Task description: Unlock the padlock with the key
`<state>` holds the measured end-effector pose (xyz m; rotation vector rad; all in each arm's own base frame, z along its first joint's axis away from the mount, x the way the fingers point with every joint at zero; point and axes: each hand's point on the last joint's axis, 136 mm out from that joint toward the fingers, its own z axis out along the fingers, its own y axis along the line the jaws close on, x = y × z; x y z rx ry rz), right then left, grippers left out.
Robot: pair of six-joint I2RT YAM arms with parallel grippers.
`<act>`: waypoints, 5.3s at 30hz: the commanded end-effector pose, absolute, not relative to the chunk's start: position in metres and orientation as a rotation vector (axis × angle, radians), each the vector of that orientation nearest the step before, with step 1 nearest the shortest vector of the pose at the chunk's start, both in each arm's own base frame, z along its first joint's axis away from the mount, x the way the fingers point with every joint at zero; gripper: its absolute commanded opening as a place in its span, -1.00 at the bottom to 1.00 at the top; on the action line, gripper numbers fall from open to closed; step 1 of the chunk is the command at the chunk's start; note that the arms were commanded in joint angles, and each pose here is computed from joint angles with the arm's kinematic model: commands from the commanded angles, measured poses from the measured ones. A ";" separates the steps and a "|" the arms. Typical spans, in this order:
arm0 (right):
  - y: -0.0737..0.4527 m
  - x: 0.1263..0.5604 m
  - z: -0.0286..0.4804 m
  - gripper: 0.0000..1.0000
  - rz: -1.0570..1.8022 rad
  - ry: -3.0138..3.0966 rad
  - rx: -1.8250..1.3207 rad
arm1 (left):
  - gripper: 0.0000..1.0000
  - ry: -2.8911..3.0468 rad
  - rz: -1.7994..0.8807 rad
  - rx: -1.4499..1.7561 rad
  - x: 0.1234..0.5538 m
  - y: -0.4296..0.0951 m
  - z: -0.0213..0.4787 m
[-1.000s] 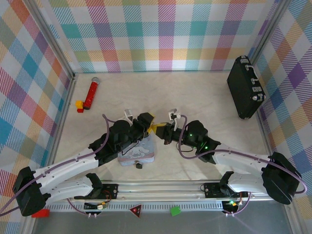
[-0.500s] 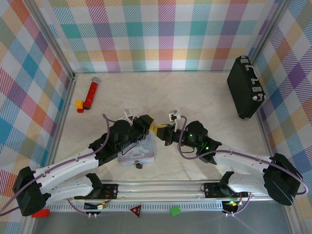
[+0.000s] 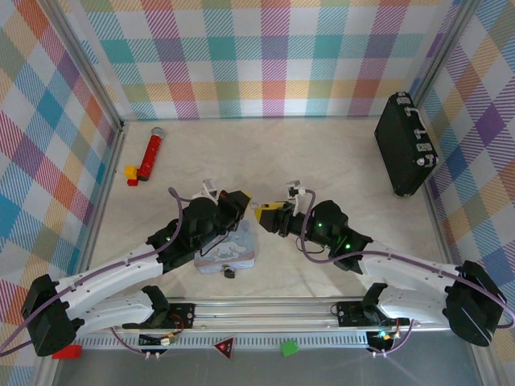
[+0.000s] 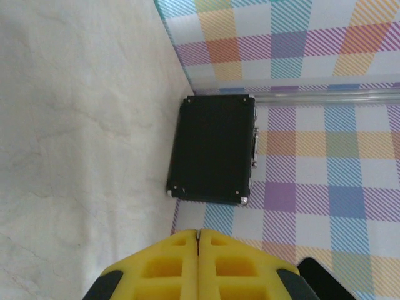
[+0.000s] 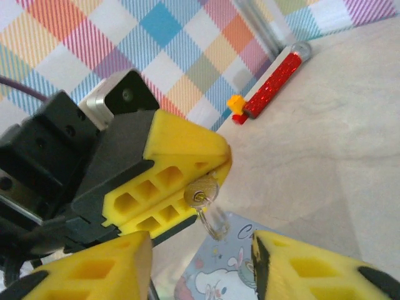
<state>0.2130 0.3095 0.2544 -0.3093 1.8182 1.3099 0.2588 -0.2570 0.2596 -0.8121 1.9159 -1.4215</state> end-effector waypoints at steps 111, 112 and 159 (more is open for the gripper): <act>0.321 0.214 0.279 -0.98 1.424 1.793 -0.546 | -0.92 1.845 -1.456 0.246 0.234 -0.270 0.291; 0.320 0.214 0.282 -0.90 1.446 1.786 -0.528 | -0.92 1.836 -1.463 0.243 0.234 -0.270 0.291; 0.340 0.213 0.306 -0.50 1.749 1.688 -0.508 | -1.00 1.751 -1.586 -0.046 0.248 -0.265 0.285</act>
